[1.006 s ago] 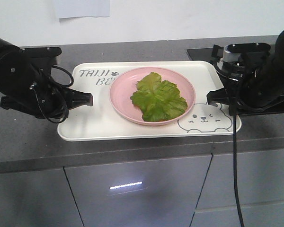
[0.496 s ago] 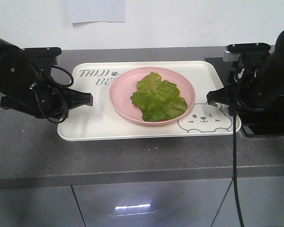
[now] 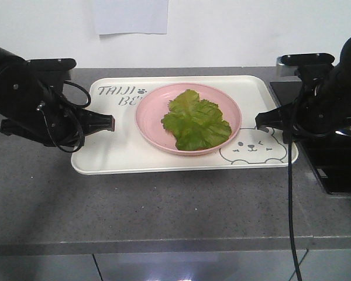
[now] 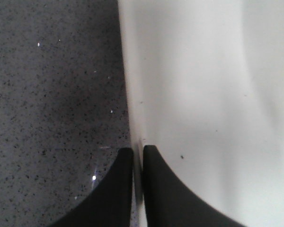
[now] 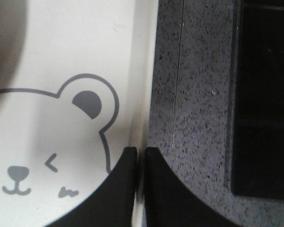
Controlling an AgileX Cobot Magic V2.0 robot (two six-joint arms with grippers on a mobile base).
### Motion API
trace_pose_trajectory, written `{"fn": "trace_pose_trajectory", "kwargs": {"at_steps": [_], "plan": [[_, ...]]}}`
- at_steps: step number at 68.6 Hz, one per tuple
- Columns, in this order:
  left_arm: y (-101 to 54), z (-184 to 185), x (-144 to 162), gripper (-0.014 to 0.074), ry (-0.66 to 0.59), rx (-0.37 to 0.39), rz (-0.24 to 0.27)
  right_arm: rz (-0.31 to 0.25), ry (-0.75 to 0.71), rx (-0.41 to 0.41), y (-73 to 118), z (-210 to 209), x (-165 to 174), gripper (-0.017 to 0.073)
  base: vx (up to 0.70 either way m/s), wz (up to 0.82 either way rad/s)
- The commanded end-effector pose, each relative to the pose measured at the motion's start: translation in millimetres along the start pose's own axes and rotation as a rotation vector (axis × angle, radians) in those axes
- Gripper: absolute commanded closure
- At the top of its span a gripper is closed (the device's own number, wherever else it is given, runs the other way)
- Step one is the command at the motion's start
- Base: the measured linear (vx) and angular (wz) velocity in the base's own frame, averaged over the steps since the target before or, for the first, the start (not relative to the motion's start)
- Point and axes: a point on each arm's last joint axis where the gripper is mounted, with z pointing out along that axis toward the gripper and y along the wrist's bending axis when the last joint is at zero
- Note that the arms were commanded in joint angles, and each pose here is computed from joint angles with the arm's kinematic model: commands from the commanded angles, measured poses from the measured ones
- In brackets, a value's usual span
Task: Transfer vegetables to tray and serve
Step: 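Hold the tray level with both grippers while the base drives to the stove counter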
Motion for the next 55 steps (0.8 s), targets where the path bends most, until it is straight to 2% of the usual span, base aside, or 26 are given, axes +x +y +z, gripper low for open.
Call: {"fn": "trace_pose_trajectory", "kwargs": {"at_steps": [1, 55], "plan": [[-3.2, -27.0, -10.4, 0.0600, -0.129, 0.056, 0.017, -0.020, -0.138, -0.010, 0.1, -25.6, -9.9, 0.0566, 0.10, 0.05], [-3.2, -27.0, -10.4, 0.0600, -0.129, 0.056, 0.017, -0.020, -0.138, -0.010, 0.1, -25.6, -9.9, 0.0566, 0.07, -0.01]]}}
